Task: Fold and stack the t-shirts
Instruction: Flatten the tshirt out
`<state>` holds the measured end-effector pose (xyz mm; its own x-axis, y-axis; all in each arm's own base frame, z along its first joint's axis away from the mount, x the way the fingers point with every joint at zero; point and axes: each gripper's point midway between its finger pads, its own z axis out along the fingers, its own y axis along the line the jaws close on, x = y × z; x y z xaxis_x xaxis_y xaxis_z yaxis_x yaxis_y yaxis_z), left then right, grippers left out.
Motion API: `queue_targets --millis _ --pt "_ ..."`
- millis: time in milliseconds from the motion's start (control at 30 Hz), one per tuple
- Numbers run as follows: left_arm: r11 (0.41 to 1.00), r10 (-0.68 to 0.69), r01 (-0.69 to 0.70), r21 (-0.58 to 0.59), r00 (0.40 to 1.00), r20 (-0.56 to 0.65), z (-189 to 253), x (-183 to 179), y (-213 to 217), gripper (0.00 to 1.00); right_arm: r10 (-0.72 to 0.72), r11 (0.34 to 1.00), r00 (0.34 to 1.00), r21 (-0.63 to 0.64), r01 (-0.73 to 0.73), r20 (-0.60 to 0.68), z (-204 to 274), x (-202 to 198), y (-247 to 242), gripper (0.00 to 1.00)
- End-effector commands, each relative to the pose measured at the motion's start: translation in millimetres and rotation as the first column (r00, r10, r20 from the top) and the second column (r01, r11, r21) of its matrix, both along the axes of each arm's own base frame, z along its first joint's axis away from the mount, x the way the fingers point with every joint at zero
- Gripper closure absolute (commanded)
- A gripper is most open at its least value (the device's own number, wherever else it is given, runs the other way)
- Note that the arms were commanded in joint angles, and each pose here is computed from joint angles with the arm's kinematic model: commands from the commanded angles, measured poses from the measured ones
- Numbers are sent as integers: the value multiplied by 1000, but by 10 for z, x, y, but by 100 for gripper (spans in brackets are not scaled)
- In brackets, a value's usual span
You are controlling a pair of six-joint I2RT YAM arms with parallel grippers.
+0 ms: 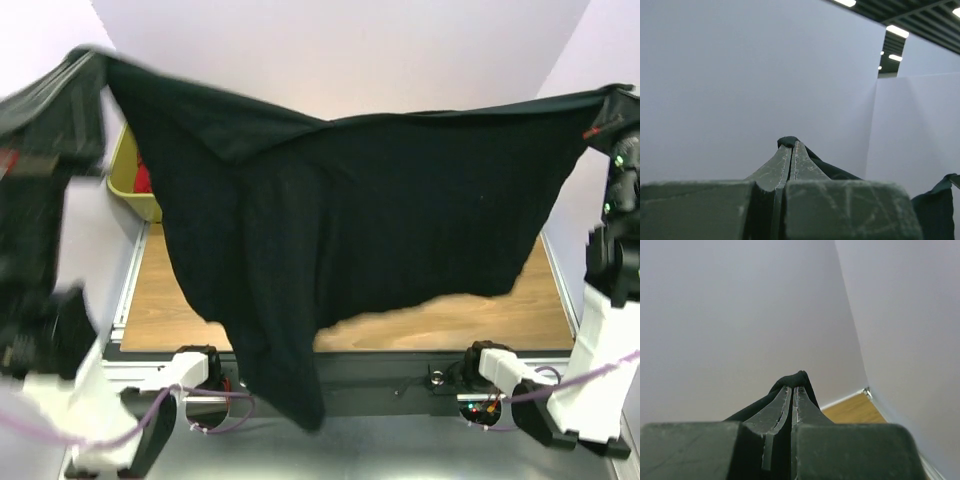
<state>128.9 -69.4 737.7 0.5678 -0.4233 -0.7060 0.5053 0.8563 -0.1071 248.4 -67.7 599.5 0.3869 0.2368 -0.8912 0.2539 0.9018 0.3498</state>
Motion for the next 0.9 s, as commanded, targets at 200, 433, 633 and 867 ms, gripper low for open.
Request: queue_targets --millis 200,433,633,867 --pt "996 46 6 90 826 -562 -1985 2927 -47 100 69 998 939 26 -64 -338 -1208 1202 -108 99" --pt "983 14 141 121 595 -804 -3714 4005 -373 100 86 995 777 99 -31 -624 -2771 1982 -275 99" --pt "977 57 155 150 486 -872 -4570 4515 -601 100 28 996 685 79 43 -728 -3764 2382 -487 99" --pt "984 23 144 101 465 -885 -4792 4784 -668 100 41 996 607 77 34 -794 -4447 2740 -552 99"
